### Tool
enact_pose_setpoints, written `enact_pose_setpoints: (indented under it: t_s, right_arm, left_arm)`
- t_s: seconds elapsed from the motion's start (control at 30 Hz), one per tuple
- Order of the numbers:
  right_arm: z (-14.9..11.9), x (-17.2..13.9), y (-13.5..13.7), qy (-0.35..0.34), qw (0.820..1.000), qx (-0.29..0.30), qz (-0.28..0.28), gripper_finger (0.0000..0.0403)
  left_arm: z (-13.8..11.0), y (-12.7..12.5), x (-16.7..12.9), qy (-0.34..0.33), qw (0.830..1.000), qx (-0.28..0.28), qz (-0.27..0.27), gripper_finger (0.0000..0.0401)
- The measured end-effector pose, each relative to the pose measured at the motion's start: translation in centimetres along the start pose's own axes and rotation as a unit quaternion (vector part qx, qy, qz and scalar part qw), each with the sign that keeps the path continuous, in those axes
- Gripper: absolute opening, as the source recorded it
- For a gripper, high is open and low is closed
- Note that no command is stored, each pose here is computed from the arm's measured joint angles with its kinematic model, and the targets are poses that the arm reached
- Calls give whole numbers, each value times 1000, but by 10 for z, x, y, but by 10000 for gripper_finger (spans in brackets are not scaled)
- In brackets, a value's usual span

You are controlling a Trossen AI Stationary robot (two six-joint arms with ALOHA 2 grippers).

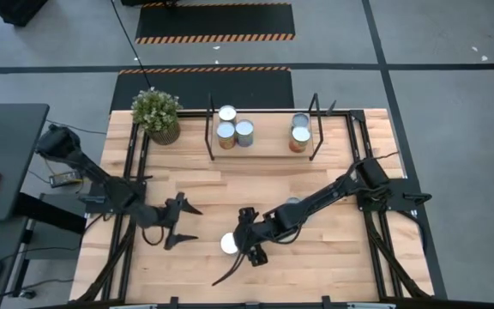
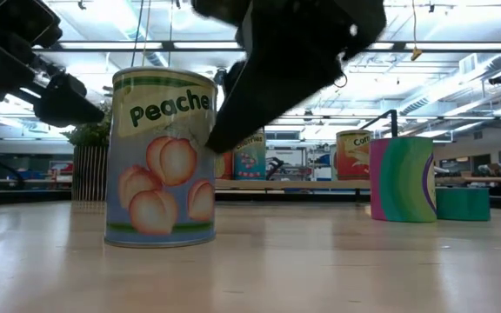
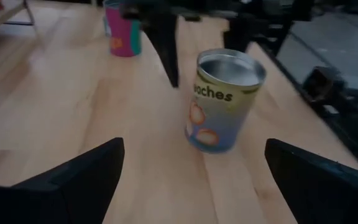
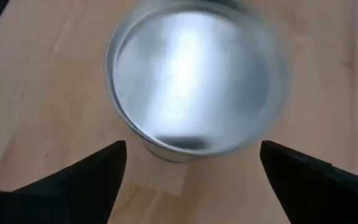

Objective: Pick and place cans onto a shelf
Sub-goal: Put the canned peaches on the shelf

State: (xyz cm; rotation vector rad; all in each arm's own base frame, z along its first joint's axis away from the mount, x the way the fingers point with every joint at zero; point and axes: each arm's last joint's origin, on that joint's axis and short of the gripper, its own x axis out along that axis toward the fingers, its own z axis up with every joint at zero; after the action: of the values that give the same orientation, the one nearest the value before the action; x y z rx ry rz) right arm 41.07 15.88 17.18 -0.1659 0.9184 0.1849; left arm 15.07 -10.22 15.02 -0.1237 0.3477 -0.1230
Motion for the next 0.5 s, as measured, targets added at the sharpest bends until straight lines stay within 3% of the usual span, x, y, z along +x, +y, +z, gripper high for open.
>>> enact_pose_setpoints:
  t_s: [0.2,0.5]
  right_arm:
    - [-1,14,5,-19,999,26,4,378]
    - [3,22,5,-53,998,39,-7,377]
  left_arm:
    - [6,-25,28,14,998,23,58,396]
    - [12,-51,75,32,994,48,98,396]
